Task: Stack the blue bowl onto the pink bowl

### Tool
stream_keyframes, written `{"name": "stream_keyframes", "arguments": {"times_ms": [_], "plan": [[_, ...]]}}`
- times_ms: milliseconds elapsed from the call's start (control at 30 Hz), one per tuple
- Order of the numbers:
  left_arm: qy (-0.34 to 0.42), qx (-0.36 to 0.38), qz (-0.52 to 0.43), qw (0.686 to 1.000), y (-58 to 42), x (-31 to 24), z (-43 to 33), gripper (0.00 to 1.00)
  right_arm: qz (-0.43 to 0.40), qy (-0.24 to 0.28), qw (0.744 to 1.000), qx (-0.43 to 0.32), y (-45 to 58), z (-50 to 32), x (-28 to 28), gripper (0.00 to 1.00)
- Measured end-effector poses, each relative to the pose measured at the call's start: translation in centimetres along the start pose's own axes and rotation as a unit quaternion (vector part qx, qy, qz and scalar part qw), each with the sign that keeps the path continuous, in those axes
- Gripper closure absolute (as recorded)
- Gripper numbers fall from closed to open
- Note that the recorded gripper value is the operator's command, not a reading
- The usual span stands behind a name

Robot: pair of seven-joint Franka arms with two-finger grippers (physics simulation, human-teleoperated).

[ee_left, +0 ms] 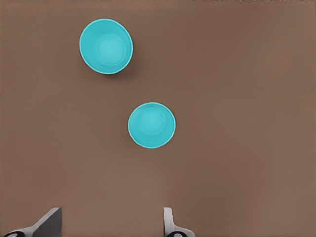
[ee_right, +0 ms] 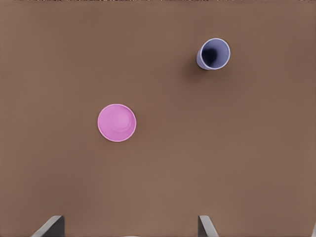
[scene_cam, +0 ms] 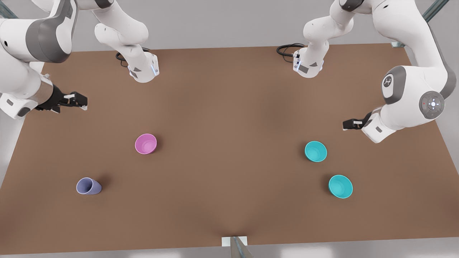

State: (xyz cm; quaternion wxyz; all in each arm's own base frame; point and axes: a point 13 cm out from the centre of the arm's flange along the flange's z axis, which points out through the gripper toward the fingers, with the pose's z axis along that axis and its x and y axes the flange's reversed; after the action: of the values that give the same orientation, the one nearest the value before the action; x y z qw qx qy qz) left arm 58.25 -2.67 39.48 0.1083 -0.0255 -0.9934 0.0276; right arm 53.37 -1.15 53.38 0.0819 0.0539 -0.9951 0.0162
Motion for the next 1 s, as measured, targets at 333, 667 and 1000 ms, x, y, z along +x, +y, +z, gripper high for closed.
{"name": "stream_keyframes", "arguments": {"times_ms": [333, 667, 1000], "plan": [[-0.006, 0.001, 0.004, 1.000, -0.8, 0.0, -0.6, 0.00, -0.019, 0.145, 0.989, -0.012, 5.4, 17.7, -0.5, 0.00], [-0.010, 0.001, 0.003, 1.000, -0.9, -0.2, -0.7, 0.00, 0.081, 0.091, 0.990, -0.067, 4.6, 34.9, -1.4, 0.00], [-0.002, 0.002, 0.000, 1.000, -0.6, 0.1, -0.3, 0.00, 0.148, 0.064, 0.982, -0.103, 5.6, 41.4, -4.3, 0.00]]}}
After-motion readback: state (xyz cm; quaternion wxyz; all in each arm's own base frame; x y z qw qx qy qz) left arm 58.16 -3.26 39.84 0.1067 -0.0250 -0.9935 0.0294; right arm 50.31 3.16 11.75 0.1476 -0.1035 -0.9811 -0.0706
